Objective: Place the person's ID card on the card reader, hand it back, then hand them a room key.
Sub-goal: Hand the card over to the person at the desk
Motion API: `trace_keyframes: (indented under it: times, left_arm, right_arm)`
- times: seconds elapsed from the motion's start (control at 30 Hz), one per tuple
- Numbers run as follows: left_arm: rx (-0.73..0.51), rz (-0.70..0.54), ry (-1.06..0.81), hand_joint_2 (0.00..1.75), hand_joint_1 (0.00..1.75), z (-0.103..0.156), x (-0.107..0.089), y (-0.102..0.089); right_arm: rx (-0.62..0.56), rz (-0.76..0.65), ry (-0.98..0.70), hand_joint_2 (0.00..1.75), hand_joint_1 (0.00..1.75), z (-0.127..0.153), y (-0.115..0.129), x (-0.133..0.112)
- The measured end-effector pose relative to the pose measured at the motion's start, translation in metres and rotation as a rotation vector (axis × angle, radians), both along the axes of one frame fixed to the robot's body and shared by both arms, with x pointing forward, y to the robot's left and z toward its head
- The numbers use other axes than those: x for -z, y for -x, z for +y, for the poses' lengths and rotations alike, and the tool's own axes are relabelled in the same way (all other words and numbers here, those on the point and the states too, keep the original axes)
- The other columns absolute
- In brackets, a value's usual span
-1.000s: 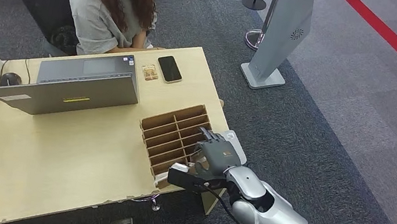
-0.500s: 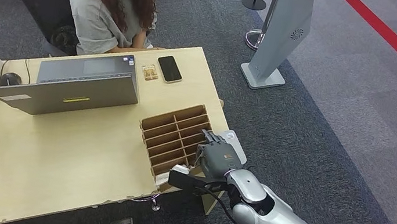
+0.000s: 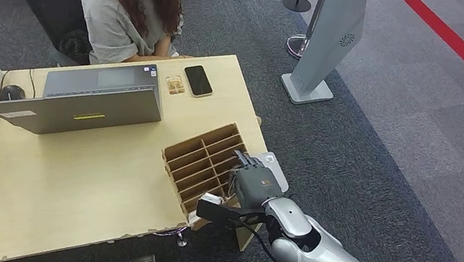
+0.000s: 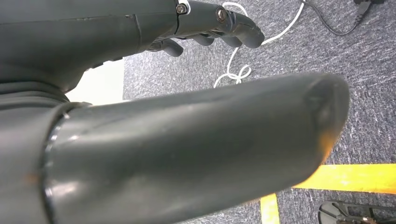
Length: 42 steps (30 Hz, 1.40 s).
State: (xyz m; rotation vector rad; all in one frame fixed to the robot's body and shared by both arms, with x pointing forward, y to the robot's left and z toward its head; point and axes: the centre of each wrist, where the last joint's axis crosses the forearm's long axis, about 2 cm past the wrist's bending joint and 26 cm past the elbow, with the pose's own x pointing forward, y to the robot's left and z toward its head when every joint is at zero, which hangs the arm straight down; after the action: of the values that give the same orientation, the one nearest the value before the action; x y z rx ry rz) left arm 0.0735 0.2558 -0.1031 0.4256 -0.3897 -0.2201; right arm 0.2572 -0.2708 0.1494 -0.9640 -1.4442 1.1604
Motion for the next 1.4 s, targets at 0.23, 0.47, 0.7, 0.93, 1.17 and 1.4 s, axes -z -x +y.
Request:
trace_keyframes:
  times: [0.23, 0.47, 0.7, 0.93, 1.17, 1.4]
  left_arm:
    - [0.01, -0.011, -0.004, 0.0, 0.0, -0.001, 0.0, -0.001]
    - [0.037, -0.029, -0.003, 0.0, 0.0, -0.002, -0.002, -0.008]
    - [0.066, -0.048, -0.002, 0.0, 0.0, -0.005, -0.004, -0.017]
    - [0.089, -0.06, 0.002, 0.0, 0.0, -0.007, -0.006, -0.024]
    - [0.12, -0.049, 0.006, 0.0, 0.0, -0.009, -0.007, -0.03]
    - [0.163, -0.051, 0.005, 0.0, 0.0, -0.012, -0.01, -0.043]
  right_arm:
    - [0.0, -0.049, 0.018, 1.75, 1.75, -0.001, -0.008, -0.009]
    - [0.005, -0.179, 0.042, 1.75, 1.75, -0.005, -0.033, -0.048]
    - [0.01, -0.325, 0.029, 1.75, 1.75, -0.013, -0.064, -0.115]
    - [-0.004, -0.415, 0.004, 1.75, 1.75, -0.013, -0.083, -0.162]
    - [-0.024, -0.417, 0.026, 1.75, 1.75, -0.009, -0.098, -0.183]
    - [-0.069, -0.387, 0.048, 1.75, 1.75, 0.006, -0.134, -0.202]
